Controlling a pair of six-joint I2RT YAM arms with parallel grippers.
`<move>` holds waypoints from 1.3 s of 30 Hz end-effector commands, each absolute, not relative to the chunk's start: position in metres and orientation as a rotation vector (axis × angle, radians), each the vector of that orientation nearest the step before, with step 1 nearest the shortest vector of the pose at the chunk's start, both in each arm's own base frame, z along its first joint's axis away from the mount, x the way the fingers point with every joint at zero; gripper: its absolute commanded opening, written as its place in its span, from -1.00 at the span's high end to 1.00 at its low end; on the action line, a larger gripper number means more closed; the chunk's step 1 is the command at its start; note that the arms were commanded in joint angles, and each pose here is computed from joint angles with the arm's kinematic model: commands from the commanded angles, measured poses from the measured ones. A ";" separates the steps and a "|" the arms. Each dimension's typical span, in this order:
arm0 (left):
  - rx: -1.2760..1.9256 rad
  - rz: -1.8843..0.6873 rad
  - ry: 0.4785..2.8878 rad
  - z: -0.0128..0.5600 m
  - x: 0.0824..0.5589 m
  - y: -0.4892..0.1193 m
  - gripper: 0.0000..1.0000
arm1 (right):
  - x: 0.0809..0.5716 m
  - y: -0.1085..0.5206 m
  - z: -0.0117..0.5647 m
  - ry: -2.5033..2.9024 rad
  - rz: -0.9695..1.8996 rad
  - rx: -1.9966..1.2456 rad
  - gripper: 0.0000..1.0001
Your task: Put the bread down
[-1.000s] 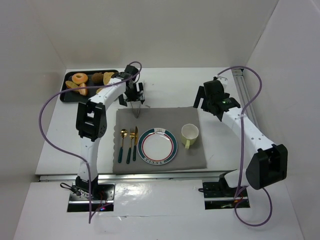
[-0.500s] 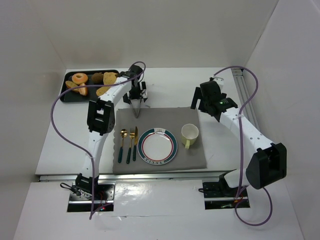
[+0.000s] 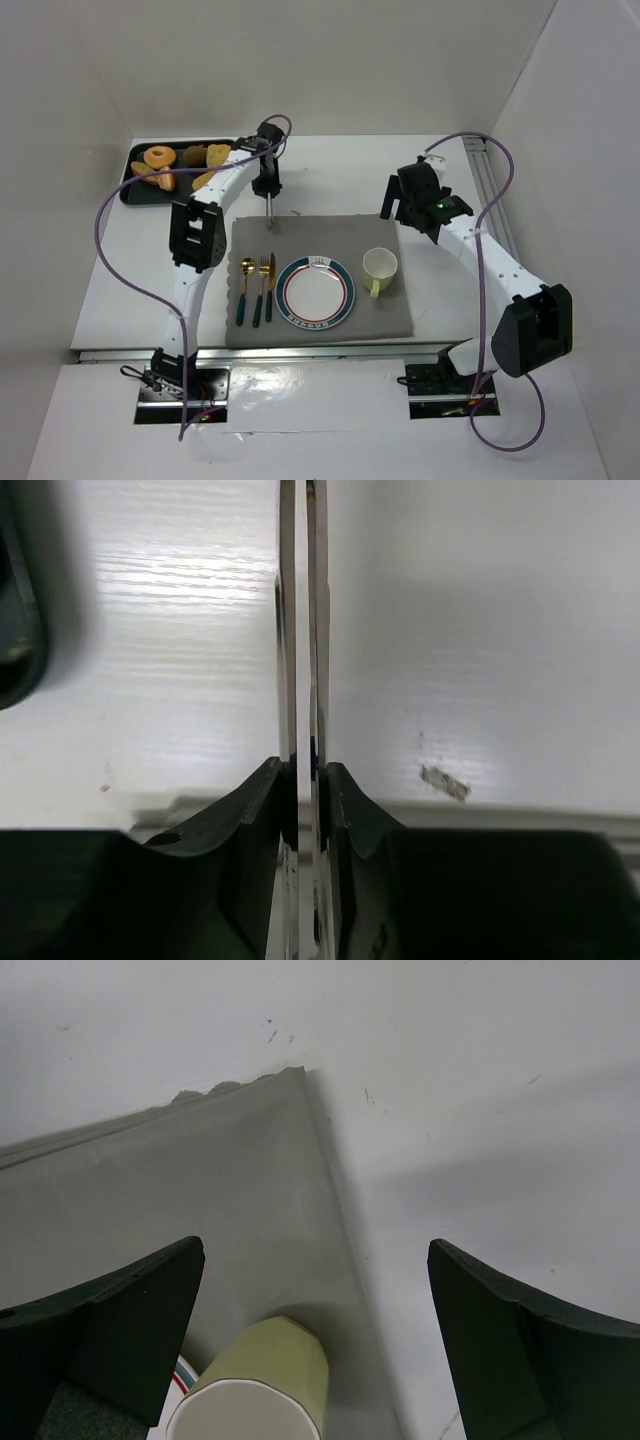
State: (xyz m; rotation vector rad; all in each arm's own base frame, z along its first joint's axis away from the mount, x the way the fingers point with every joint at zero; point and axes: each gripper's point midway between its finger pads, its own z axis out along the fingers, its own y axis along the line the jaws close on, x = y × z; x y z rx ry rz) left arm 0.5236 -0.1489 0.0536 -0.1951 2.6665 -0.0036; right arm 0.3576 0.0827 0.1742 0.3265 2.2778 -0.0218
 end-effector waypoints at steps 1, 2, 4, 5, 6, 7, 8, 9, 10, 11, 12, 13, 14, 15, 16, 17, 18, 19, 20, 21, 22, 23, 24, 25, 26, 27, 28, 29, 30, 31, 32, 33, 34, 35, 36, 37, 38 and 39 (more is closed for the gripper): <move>-0.137 -0.030 2.432 0.168 0.532 -0.141 0.36 | 0.356 0.084 0.184 2.252 -0.028 0.328 -1.00; -0.112 -0.027 2.417 0.179 0.528 -0.139 0.36 | 0.354 0.084 0.183 2.262 -0.034 0.326 -1.00; -0.103 -0.016 2.381 0.206 0.518 -0.122 0.36 | 0.355 0.084 0.190 2.245 -0.023 0.329 -1.00; -0.066 -0.003 2.376 0.213 0.512 -0.119 0.36 | 0.355 0.084 0.190 2.245 -0.023 0.329 -1.00; -0.092 0.020 2.369 0.218 0.508 -0.106 0.36 | 0.357 0.085 0.194 2.234 -0.016 0.331 -1.00; -0.123 0.032 2.366 0.224 0.499 -0.090 0.36 | 0.356 0.088 0.197 2.237 -0.012 0.319 -1.00; -0.137 0.034 2.386 0.225 0.490 -0.081 0.33 | 0.356 0.088 0.197 2.237 -0.011 0.319 -1.00; -0.192 0.037 2.387 0.231 0.481 -0.063 0.30 | 0.355 0.088 0.199 2.239 -0.016 0.308 -1.00; -0.224 0.040 2.417 0.223 0.477 -0.054 0.30 | 0.355 0.088 0.199 2.239 -0.016 0.308 -1.00; -0.263 0.039 2.405 0.231 0.468 -0.044 0.25 | 0.355 0.091 0.199 2.240 -0.012 0.298 -1.00; -0.318 0.024 2.413 0.230 0.462 -0.038 0.22 | 0.356 0.095 0.200 2.239 0.011 0.292 -1.00; -0.382 0.036 2.438 0.220 0.454 -0.019 0.20 | 0.355 0.097 0.200 2.244 0.025 0.286 -1.00; -0.393 0.002 2.435 0.224 0.449 -0.016 0.17 | 0.356 0.103 0.201 2.239 0.045 0.262 -1.00; -0.427 -0.013 2.443 0.220 0.448 -0.010 0.14 | 0.358 0.106 0.203 2.234 0.064 0.258 -1.00; -0.443 -0.022 2.451 0.219 0.446 -0.005 0.11 | 0.357 0.110 0.203 2.235 0.070 0.246 -1.00; -0.469 -0.013 2.447 0.222 0.445 0.004 0.08 | 0.358 0.112 0.204 2.230 0.085 0.242 -1.00; -0.459 -0.006 2.462 0.219 0.446 0.005 0.08 | 0.358 0.112 0.204 2.230 0.085 0.242 -1.00; -0.473 0.000 2.466 0.219 0.446 0.010 -0.02 | 0.358 0.112 0.204 2.230 0.085 0.242 -1.00; -0.472 -0.002 2.457 0.227 0.446 0.010 -0.06 | 0.359 0.112 0.200 2.240 0.079 0.241 -1.00; -0.487 0.005 2.466 0.221 0.450 0.014 -0.17 | 0.360 0.115 0.202 2.234 0.092 0.227 -1.00; -0.487 0.006 2.469 0.223 0.449 0.014 -0.17 | 0.360 0.115 0.202 2.234 0.092 0.227 -1.00; -0.499 0.008 2.456 0.226 0.452 0.019 -0.21 | 0.361 0.117 0.198 2.245 0.097 0.222 -1.00; -0.492 -0.020 2.476 0.219 0.454 0.015 -0.21 | 0.362 0.117 0.200 2.237 0.102 0.223 -1.00; -0.486 -0.037 2.470 0.223 0.456 0.013 -0.21 | 0.362 0.117 0.200 2.237 0.102 0.223 -1.00; -0.497 -0.044 2.481 0.216 0.461 0.016 -0.21 | 0.362 0.117 0.200 2.237 0.102 0.223 -1.00; -0.499 -0.041 2.494 0.213 0.460 0.016 -0.21 | 0.361 0.117 0.196 2.245 0.097 0.221 -1.00; -0.508 -0.049 2.503 0.209 0.461 0.019 -0.23 | 0.362 0.117 0.192 2.255 0.091 0.220 -1.00; -0.508 -0.050 2.500 0.209 0.464 0.019 -0.23 | 0.362 0.117 0.192 2.255 0.091 0.220 -1.00; -0.516 -0.066 2.503 0.206 0.468 0.017 -0.23 | 0.362 0.117 0.192 2.255 0.091 0.220 -1.00; -0.518 -0.065 2.512 0.202 0.469 0.017 -0.23 | 0.362 0.117 0.192 2.256 0.086 0.210 -1.00; -0.538 -0.067 2.494 0.207 0.471 0.021 -0.23 | 0.362 0.117 0.192 2.256 0.086 0.210 -1.00; -0.543 -0.053 2.494 0.204 0.474 0.023 -0.23 | 0.362 0.117 0.189 2.264 0.081 0.208 -1.00; -0.565 -0.033 2.503 0.197 0.476 0.026 -0.23 | 0.362 0.117 0.189 2.264 0.081 0.208 -1.00; -0.587 -0.034 2.495 0.197 0.478 0.030 -0.26 | 0.361 0.120 0.189 2.265 0.086 0.198 -1.00; -0.585 -0.036 2.485 0.201 0.480 0.030 -0.28 | 0.362 0.120 0.185 2.274 0.081 0.197 -1.00; -0.614 -0.032 2.491 0.195 0.481 0.036 -0.28 | 0.362 0.120 0.185 2.274 0.081 0.197 -1.00; -0.616 -0.030 2.500 0.189 0.484 0.036 -0.28 | 0.362 0.120 0.185 2.274 0.081 0.197 -1.00; -0.624 -0.031 2.478 0.192 0.490 0.041 -0.28 | 0.362 0.120 0.185 2.274 0.081 0.197 -1.00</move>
